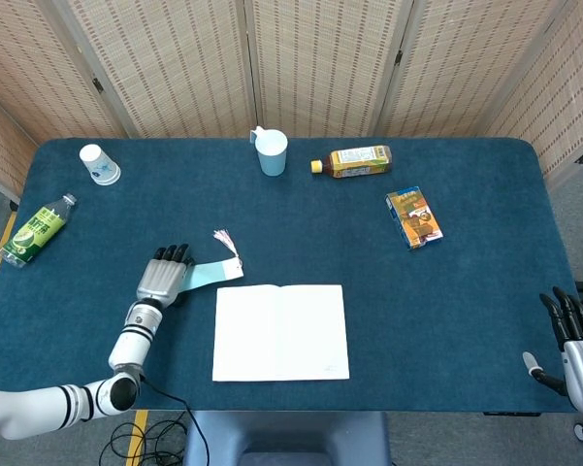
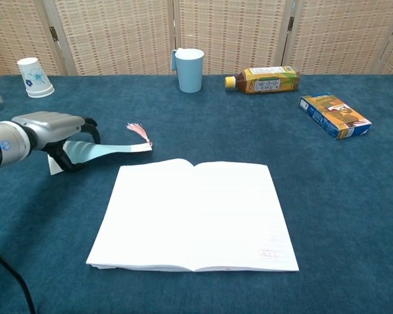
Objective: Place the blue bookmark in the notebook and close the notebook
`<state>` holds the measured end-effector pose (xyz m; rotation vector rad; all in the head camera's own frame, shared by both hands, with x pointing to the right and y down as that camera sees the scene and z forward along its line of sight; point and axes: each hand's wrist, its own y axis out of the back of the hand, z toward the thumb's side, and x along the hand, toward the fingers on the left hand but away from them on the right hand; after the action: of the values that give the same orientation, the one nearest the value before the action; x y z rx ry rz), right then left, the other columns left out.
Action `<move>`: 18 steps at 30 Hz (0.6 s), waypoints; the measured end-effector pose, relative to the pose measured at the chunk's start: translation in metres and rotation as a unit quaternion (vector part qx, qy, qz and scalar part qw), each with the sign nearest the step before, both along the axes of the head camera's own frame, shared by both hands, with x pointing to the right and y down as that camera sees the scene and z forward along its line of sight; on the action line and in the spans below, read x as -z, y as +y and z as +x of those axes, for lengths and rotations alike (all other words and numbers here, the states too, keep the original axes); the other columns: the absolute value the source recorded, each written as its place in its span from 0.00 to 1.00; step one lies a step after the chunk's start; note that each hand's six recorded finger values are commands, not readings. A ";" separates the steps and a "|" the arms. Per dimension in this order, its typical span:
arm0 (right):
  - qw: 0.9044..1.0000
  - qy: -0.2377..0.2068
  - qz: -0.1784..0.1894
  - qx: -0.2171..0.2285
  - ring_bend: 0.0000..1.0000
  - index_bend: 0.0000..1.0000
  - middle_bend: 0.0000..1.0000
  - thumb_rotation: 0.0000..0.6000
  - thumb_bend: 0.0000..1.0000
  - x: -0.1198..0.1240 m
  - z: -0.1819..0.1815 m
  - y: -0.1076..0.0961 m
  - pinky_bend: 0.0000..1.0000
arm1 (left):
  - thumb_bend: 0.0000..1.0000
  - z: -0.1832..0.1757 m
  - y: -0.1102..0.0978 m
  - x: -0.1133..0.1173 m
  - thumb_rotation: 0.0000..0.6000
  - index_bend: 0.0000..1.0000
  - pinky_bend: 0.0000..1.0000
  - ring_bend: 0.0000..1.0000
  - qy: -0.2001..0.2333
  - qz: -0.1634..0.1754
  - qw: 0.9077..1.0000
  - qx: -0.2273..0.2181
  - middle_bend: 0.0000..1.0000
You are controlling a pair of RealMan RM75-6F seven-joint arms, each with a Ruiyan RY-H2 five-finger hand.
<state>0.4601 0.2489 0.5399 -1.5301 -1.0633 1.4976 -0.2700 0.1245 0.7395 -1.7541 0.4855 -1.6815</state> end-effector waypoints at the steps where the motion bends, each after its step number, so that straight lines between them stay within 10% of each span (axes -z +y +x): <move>1: 1.000 0.000 0.000 0.000 0.00 0.00 0.03 1.00 0.21 0.000 0.000 0.000 0.00 | 0.40 0.001 -0.001 0.001 1.00 0.27 0.11 0.00 0.003 0.002 1.000 -0.001 0.05; 18: 1.000 0.003 0.003 0.001 0.00 0.00 0.03 1.00 0.21 0.003 -0.001 0.000 0.00 | 0.40 0.036 -0.004 0.042 1.00 0.27 0.11 0.00 0.108 0.022 0.993 -0.043 0.05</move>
<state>0.4594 0.2488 0.5372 -1.5222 -1.0623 1.4965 -0.2345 0.1204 0.6975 -1.9078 0.5301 -1.4186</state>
